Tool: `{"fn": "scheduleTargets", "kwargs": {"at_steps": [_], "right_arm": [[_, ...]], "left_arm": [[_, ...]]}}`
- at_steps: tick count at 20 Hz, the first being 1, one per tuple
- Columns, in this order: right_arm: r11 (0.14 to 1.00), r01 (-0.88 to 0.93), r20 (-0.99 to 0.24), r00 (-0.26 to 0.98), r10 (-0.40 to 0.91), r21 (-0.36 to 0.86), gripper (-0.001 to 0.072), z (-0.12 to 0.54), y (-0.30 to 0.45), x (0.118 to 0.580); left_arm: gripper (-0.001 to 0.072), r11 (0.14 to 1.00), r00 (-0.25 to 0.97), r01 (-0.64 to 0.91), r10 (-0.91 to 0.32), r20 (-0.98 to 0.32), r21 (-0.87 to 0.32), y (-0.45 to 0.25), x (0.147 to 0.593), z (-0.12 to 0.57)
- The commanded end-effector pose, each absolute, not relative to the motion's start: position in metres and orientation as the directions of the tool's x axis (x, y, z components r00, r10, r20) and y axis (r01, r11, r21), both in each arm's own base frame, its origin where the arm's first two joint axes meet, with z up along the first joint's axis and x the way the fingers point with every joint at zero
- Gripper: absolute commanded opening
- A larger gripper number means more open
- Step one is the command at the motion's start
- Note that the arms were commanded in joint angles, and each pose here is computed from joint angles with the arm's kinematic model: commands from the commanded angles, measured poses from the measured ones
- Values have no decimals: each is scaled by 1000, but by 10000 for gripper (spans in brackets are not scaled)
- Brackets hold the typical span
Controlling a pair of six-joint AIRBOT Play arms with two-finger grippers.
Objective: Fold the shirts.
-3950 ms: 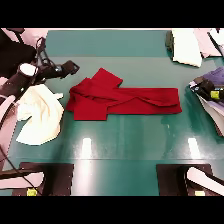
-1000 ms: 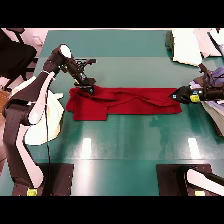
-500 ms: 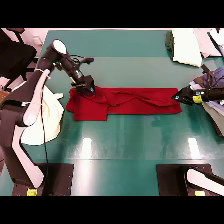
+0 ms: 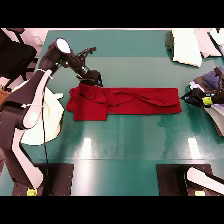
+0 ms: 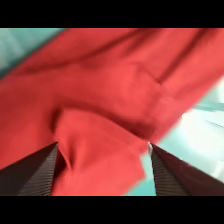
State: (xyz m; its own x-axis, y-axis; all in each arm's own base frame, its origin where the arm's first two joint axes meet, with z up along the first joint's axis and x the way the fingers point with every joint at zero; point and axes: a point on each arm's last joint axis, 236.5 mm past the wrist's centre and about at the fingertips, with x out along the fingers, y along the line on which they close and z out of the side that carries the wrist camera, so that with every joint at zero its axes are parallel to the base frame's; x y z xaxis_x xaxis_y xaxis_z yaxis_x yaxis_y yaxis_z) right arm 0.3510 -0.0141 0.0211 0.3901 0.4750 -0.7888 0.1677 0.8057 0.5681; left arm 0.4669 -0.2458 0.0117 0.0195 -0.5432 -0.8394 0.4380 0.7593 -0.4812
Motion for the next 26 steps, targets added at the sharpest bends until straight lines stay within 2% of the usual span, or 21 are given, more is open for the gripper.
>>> {"fn": "scheduleTargets", "kwargs": {"at_steps": [1,7,9,14,15,16,18,19,21,24,26], "right_arm": [[801,164,-789,369,491,576,368,22,-12,345],[798,162,-788,360,500,581,367,22,-10,342],[797,161,-788,352,504,582,367,22,-9,340],[797,161,-788,353,504,582,367,22,-9,340],[797,161,-788,352,505,582,368,22,-9,340],[797,161,-788,352,505,582,367,22,-9,340],[796,160,-788,347,508,584,367,22,-8,339],[796,159,-788,344,510,584,367,22,-8,338],[795,158,-789,339,513,585,367,22,-7,337],[797,149,-789,333,517,585,367,22,-6,336],[799,147,-790,333,515,583,368,22,-6,336]], "left_arm": [[664,793,77,461,-483,-872,-398,-243,486,-16],[662,799,89,463,-471,-877,-383,-241,491,-25],[533,773,60,468,-512,-857,-429,-252,484,-23],[530,757,1,473,-511,-860,-450,-268,465,-44],[418,756,-8,473,-509,-861,-452,-270,461,-47],[251,757,-7,473,-508,-861,-451,-270,461,-47],[69,756,5,477,-512,-859,-448,-270,464,-43],[26,755,5,479,-513,-859,-448,-270,464,-40],[25,750,-29,479,-506,-862,-456,-268,454,-34],[24,749,-151,500,-418,-896,-435,-245,418,-25],[24,762,-141,508,-386,-912,-402,-235,413,-14]]}}
